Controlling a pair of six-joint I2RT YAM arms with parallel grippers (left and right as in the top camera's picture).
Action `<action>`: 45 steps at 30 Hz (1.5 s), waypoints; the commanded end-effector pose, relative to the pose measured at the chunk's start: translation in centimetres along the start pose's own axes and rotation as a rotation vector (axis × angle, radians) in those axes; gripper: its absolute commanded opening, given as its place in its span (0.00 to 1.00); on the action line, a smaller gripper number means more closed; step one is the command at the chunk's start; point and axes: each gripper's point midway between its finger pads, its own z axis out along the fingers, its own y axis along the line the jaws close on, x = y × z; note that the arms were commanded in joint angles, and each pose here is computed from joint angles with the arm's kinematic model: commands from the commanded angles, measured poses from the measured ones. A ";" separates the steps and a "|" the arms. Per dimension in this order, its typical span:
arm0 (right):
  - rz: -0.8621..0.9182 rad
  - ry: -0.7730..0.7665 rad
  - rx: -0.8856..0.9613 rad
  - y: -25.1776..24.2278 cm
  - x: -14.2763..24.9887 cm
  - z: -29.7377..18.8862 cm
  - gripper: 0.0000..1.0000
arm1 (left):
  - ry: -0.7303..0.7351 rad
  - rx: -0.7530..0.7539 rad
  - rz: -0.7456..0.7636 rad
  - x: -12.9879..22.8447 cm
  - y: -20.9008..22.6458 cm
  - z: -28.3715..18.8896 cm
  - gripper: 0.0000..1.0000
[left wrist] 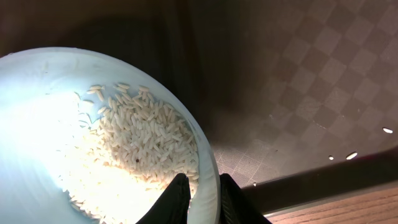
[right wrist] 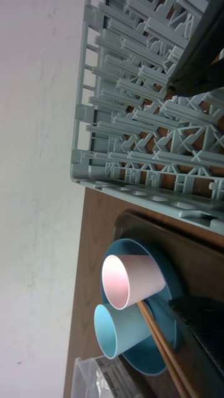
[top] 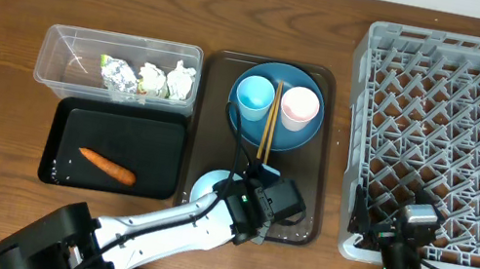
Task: Sort waste into correct bins and load items into the dishwasher rack
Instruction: 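Lift the rice bowl and carry it left over the black tray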
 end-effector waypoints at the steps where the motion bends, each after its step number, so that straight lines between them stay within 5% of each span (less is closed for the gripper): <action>1: -0.003 0.000 0.004 -0.1 0.1 0.0 0.99 | 0.018 -0.035 -0.001 0.7 0.7 0.6 0.19; 30: -0.003 0.000 0.004 -0.1 0.1 0.0 0.99 | 0.031 0.043 -0.016 0.1 -0.2 -2.1 0.06; 45: -0.003 0.000 0.004 -0.1 0.1 0.0 0.99 | -0.133 0.057 -0.156 -4.4 7.1 -9.5 0.06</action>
